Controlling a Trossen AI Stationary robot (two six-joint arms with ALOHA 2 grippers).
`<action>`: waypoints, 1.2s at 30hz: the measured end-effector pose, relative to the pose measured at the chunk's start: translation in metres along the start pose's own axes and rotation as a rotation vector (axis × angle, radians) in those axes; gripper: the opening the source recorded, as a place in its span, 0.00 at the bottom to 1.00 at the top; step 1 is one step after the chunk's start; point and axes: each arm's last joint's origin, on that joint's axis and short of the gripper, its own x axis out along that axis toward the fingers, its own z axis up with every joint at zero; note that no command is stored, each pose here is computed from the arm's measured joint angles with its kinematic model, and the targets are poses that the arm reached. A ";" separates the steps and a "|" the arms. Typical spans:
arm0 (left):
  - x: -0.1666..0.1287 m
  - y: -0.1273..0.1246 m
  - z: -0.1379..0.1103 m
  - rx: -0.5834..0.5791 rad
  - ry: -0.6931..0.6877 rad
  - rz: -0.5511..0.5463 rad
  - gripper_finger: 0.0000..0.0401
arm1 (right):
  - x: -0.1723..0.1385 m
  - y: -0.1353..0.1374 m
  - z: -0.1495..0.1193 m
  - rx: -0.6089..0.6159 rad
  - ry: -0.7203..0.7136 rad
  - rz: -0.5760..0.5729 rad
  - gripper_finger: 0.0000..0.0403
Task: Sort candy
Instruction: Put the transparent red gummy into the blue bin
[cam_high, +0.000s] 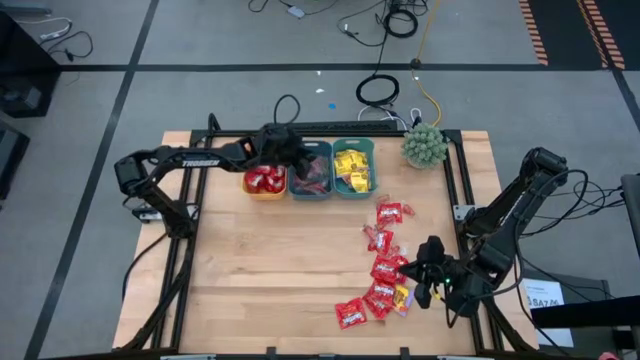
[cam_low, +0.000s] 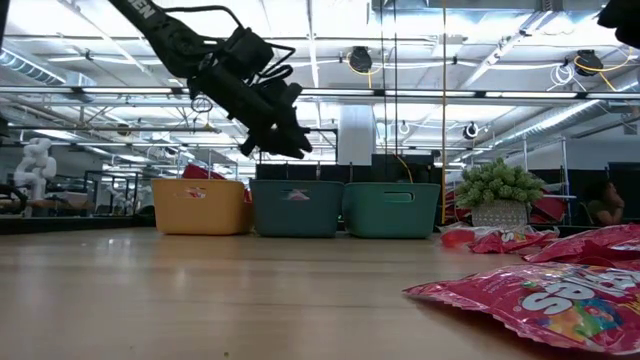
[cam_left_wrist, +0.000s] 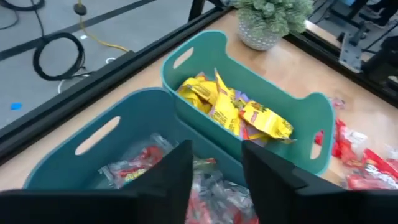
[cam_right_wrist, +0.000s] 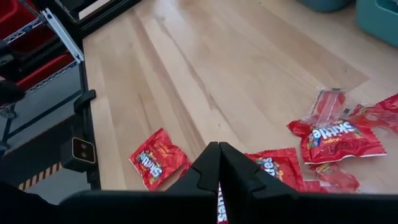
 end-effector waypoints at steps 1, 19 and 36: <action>0.000 0.001 0.000 -0.001 -0.001 -0.002 0.39 | 0.000 0.000 0.000 -0.001 -0.001 -0.001 0.00; -0.001 -0.003 0.014 0.305 -0.149 0.044 0.50 | 0.000 0.000 0.000 -0.001 0.003 0.003 0.00; -0.001 -0.041 0.006 0.414 -0.152 -0.205 0.50 | 0.002 -0.001 0.003 -0.018 -0.003 -0.009 0.00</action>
